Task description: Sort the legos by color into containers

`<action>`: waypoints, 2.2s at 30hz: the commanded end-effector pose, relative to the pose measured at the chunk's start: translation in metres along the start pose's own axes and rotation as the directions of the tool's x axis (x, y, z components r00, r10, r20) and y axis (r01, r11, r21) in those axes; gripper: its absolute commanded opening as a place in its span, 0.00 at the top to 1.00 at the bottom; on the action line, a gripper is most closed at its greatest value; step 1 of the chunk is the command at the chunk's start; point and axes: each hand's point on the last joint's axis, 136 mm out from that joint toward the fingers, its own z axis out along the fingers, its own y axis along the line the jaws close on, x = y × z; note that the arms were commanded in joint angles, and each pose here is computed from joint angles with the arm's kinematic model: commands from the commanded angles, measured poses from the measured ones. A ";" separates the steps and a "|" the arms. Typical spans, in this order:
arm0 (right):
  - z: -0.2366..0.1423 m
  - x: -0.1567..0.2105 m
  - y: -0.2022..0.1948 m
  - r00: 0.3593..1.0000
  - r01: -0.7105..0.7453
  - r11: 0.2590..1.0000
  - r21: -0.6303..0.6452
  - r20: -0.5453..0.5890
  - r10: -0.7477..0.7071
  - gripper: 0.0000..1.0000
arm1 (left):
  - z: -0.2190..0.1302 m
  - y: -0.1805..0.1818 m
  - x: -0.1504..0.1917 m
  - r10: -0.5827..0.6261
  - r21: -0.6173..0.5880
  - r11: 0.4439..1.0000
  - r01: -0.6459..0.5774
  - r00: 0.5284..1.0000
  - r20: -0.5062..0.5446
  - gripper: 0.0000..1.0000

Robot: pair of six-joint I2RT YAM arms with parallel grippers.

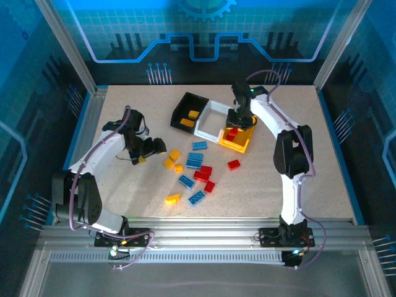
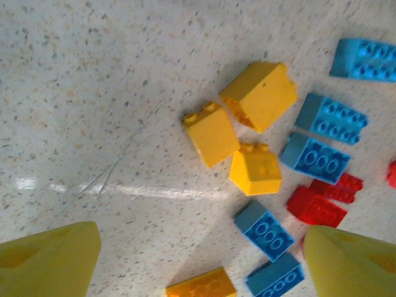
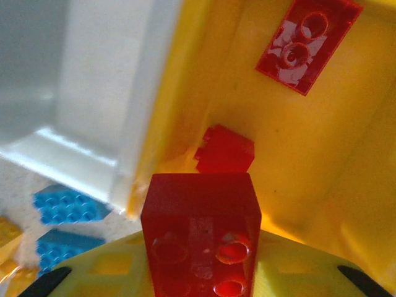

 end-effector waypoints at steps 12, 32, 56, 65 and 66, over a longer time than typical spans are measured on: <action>0.002 -0.007 -0.010 1.000 -0.012 0.999 0.030 -0.023 0.013 0.46 | 0.040 -0.004 0.013 0.037 -0.044 0.998 -0.042 0.992 -0.124 0.03; -0.074 0.036 -0.008 0.997 0.035 0.999 -0.038 0.066 -0.033 0.38 | 0.098 -0.005 -0.006 0.005 -0.187 0.981 -0.043 0.979 -0.202 0.13; -0.057 0.046 0.004 0.999 0.039 0.998 -0.055 0.038 -0.037 0.38 | 0.102 0.008 0.021 0.036 -0.271 0.957 -0.104 0.969 -0.245 0.41; -0.069 0.056 0.007 0.997 0.059 0.997 -0.050 0.050 -0.056 0.38 | 0.101 0.002 0.011 0.059 -0.261 0.958 -0.119 0.973 -0.225 0.61; -0.072 0.058 0.007 0.997 0.062 0.997 -0.051 0.054 -0.059 0.38 | 0.099 0.000 0.009 0.063 -0.257 0.959 -0.120 0.973 -0.221 0.61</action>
